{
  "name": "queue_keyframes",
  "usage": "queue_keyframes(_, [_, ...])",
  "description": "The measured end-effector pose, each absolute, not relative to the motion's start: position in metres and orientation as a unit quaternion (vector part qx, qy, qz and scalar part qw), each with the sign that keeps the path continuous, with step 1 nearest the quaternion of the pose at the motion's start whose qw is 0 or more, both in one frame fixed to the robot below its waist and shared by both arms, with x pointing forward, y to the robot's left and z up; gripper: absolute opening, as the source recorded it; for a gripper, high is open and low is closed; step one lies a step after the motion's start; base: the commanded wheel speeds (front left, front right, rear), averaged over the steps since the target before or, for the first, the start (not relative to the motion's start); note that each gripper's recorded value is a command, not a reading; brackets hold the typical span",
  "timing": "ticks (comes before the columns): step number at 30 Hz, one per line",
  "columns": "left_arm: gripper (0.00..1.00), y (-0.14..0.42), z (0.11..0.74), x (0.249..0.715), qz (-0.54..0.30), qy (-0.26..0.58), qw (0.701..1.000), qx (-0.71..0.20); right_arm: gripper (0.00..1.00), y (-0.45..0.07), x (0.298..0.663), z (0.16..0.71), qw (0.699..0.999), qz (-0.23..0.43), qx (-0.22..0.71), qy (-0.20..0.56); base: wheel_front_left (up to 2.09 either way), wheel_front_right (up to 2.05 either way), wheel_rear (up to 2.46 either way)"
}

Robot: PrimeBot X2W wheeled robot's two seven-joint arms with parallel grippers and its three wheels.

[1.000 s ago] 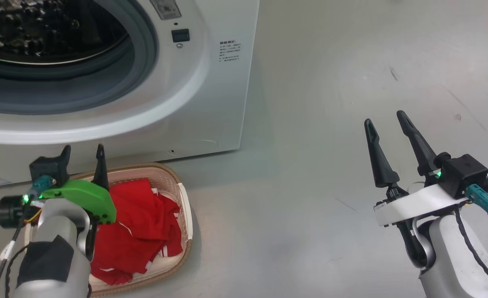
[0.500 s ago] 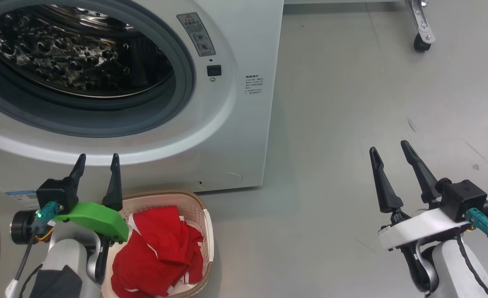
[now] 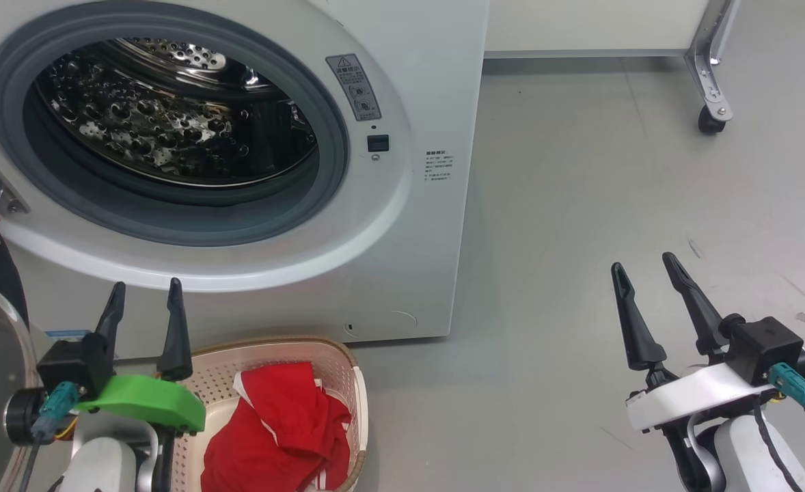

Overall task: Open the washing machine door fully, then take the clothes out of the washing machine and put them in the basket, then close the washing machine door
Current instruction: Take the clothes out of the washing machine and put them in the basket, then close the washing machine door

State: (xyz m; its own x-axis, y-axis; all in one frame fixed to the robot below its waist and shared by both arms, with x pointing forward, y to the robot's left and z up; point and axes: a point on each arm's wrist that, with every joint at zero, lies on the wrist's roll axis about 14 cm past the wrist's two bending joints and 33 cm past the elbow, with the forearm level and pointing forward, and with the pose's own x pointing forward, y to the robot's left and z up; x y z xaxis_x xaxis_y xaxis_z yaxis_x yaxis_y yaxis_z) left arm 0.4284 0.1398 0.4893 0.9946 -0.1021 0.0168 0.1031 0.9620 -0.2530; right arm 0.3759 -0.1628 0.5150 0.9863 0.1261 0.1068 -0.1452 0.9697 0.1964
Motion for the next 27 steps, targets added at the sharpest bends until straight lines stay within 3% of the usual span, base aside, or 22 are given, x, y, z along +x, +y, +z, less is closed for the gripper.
queue_keyframes(27, [1.0,0.121,0.487,0.402,-0.078,-0.001,0.986,-0.144,1.0,-0.167,0.37,0.517,0.991,0.059,0.105,-0.051,0.0,0.0,0.0])
